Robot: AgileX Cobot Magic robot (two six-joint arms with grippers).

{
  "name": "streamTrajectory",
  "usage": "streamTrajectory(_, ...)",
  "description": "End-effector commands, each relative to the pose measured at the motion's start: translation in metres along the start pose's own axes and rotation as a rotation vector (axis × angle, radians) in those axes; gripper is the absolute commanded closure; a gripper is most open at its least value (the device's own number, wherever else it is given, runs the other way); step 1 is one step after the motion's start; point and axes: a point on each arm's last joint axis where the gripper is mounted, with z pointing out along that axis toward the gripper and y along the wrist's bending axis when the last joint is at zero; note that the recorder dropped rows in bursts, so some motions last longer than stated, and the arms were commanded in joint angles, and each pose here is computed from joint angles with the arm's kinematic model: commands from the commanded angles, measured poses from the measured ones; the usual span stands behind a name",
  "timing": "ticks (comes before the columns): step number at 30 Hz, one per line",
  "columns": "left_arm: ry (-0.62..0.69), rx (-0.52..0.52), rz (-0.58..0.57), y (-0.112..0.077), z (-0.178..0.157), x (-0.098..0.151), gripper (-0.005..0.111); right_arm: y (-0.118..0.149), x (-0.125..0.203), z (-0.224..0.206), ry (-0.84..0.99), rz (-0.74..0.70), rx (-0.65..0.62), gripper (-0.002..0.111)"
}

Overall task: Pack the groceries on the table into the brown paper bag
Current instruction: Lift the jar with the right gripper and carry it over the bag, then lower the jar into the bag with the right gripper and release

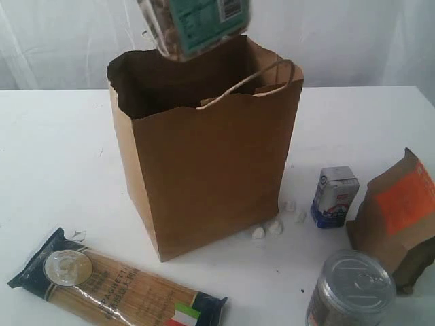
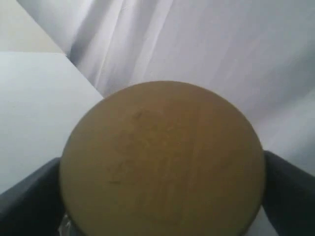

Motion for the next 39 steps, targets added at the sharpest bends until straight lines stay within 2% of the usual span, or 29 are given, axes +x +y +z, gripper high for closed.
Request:
streamTrajectory(1, 0.0, -0.002, -0.004, 0.0, 0.0, 0.001, 0.107, -0.011, 0.004, 0.017, -0.011, 0.02, 0.061, 0.108)
streamTrajectory(6, 0.0, -0.002, -0.004, 0.0, 0.0, 0.001, 0.107, -0.026, 0.019, 0.045, -0.002, 0.114, 0.14, 0.108)
streamTrajectory(9, 0.0, -0.002, -0.004, 0.0, 0.0, 0.001, 0.107, -0.036, 0.029, 0.057, 0.02, 0.114, 0.172, 0.108)
streamTrajectory(13, 0.0, -0.002, -0.004, 0.0, 0.0, 0.001, 0.107, -0.045, 0.056, 0.085, 0.102, 0.191, 0.194, 0.108)
streamTrajectory(21, 0.0, -0.002, -0.004, 0.0, 0.0, 0.001, 0.107, -0.036, 0.072, 0.113, 0.112, 0.295, 0.133, 0.108)
streamTrajectory(26, 0.0, -0.002, -0.004, 0.0, 0.0, 0.001, 0.107, -0.034, 0.076, 0.115, 0.142, 0.307, 0.131, 0.108)
streamTrajectory(32, 0.0, -0.002, -0.004, 0.0, 0.0, 0.001, 0.107, -0.022, 0.101, 0.118, 0.241, 0.316, 0.109, 0.108)
streamTrajectory(39, 0.0, -0.002, -0.004, 0.0, 0.0, 0.001, 0.107, -0.011, 0.113, 0.118, 0.283, 0.356, 0.076, 0.108)
